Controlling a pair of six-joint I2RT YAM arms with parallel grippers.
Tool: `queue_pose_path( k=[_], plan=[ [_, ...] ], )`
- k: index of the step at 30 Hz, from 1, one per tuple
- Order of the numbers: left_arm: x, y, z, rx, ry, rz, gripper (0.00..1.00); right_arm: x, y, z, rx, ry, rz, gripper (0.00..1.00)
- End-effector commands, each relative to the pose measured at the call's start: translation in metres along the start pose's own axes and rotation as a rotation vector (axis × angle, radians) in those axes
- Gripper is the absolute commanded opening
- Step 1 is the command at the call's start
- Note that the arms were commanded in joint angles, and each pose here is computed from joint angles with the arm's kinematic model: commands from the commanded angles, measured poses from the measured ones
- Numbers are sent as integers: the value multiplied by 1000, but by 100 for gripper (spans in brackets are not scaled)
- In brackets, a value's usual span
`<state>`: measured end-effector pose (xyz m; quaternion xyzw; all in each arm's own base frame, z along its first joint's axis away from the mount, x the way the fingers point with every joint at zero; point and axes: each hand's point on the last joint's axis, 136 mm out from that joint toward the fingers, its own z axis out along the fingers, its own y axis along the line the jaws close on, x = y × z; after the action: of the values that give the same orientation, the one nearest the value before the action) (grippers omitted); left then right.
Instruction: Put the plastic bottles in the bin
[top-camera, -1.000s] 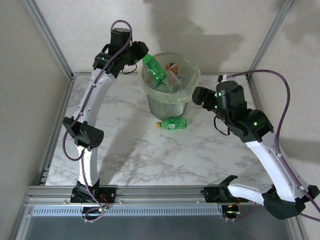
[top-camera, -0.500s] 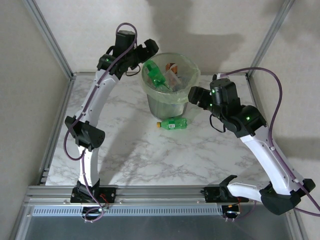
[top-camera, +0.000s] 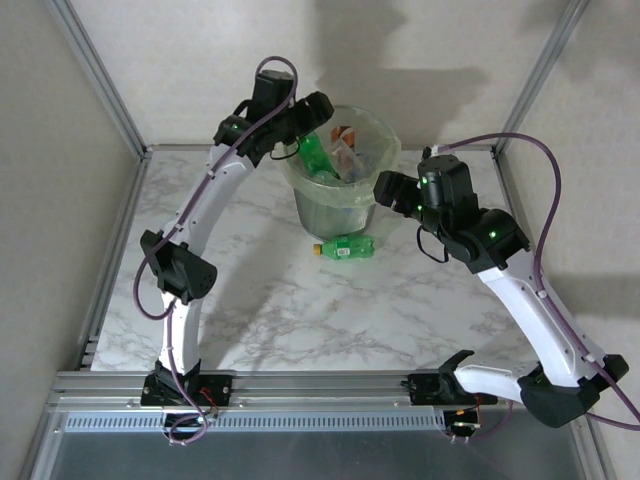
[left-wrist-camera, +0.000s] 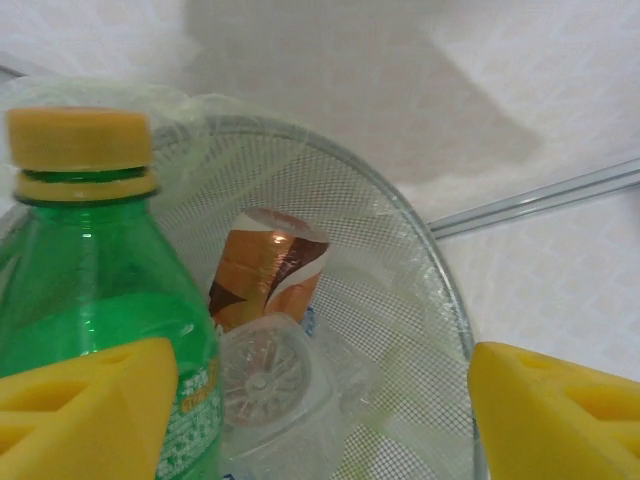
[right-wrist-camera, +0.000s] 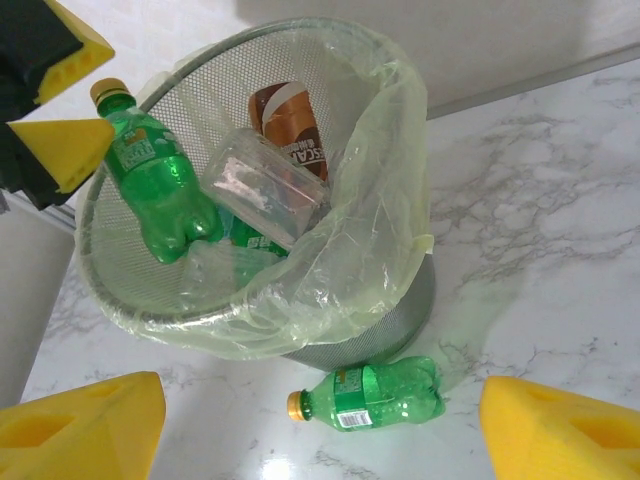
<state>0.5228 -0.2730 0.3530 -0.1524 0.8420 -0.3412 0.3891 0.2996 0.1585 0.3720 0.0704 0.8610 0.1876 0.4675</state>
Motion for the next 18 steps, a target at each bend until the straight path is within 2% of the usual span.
queue_pose_path(
  k=[1,6,10,14,18],
  plan=[
    [7,8,13,-6,26,-7,75,-11,0,-6,0,-36,-5,82],
    [29,1,39,48,91,-29,72,-9,-2,-7,6,-28,-3,82],
    [34,-10,42,100,114,-21,73,-9,-5,-9,14,-28,-10,82],
    [26,-33,29,184,111,2,78,-9,-4,-8,9,-30,-11,82],
    [-4,-54,-5,244,31,27,81,-11,0,-4,-1,-31,-13,82]
  ],
)
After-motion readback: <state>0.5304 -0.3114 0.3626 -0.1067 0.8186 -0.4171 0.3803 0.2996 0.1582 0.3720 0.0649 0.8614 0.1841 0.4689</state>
